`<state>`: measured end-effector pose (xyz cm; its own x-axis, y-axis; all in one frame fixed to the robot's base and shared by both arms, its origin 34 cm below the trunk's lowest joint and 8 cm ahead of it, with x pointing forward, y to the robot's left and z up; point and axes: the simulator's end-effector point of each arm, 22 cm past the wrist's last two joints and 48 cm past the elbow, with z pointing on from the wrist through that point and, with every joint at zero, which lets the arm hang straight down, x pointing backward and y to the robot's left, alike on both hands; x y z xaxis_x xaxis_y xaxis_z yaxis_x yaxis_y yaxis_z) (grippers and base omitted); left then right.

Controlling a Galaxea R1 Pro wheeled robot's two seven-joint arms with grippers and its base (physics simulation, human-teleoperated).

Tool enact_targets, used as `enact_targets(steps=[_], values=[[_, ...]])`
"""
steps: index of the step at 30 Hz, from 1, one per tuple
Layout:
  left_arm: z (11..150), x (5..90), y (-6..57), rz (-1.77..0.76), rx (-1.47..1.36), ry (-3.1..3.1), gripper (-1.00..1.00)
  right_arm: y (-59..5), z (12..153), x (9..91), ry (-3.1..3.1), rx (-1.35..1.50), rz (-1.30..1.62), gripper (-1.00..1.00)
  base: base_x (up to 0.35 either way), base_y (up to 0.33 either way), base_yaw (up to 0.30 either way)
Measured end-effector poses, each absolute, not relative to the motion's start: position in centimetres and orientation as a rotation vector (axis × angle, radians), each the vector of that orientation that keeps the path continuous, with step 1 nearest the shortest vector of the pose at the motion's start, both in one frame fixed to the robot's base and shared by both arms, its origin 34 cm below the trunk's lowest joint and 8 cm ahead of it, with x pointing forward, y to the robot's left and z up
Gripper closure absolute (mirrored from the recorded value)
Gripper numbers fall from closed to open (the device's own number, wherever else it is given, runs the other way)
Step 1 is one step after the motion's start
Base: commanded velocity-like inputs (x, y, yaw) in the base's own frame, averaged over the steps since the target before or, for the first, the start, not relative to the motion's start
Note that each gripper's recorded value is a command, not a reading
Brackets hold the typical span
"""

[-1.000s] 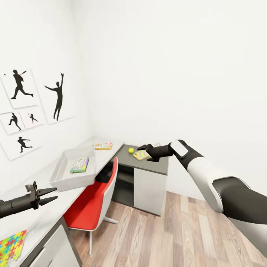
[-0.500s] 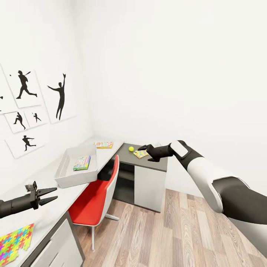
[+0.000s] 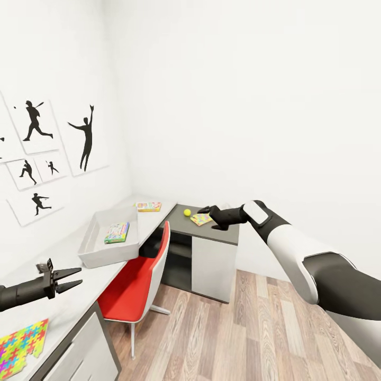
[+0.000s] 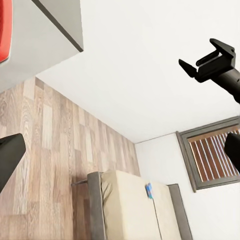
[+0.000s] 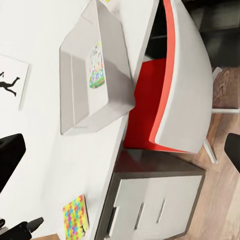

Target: Put all the toys in the child's room - the three board games (two on the bed and one on the table), the two jigsaw puzzles on the table, and the tennis ball on the table - inside the toy box on the table in the child's room.

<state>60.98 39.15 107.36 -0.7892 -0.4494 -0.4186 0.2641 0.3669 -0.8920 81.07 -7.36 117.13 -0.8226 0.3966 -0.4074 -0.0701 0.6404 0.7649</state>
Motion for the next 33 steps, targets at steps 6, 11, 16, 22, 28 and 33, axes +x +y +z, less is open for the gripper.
enact_targets(steps=[6, 11, 16, 22, 28, 33], values=[[107.4, 61.0, 39.2, -1.470, -0.160, 2.006, -1.00, -7.4, 117.1, 81.3, 2.293, 0.258, 1.099, -1.00, -0.017, 0.000, 0.000], [107.4, 61.0, 39.2, -1.469, -0.159, 2.004, -1.00, -7.6, 116.4, 81.1, 2.301, 0.268, 1.097, -1.00, -0.136, 0.000, -0.064], [107.7, 60.9, 39.2, -1.468, -0.155, 2.000, -1.00, -7.6, 116.3, 80.8, 2.301, 0.270, 1.098, -1.00, -0.072, 0.000, -0.169], [108.2, 60.9, 39.3, -1.468, -0.151, 1.988, -1.00, -7.7, 116.4, 80.6, 2.299, 0.271, 1.098, -1.00, -0.013, 0.000, -0.199], [108.7, 60.9, 39.5, -1.464, -0.147, 1.980, -1.00, -7.7, 116.6, 80.3, 2.298, 0.269, 1.096, -1.00, -0.001, 0.000, -0.204], [109.0, 60.8, 39.5, -1.462, -0.144, 1.977, -1.00, -7.7, 116.9, 80.3, 2.292, 0.265, 1.094, -1.00, 0.000, 0.000, -0.130]])
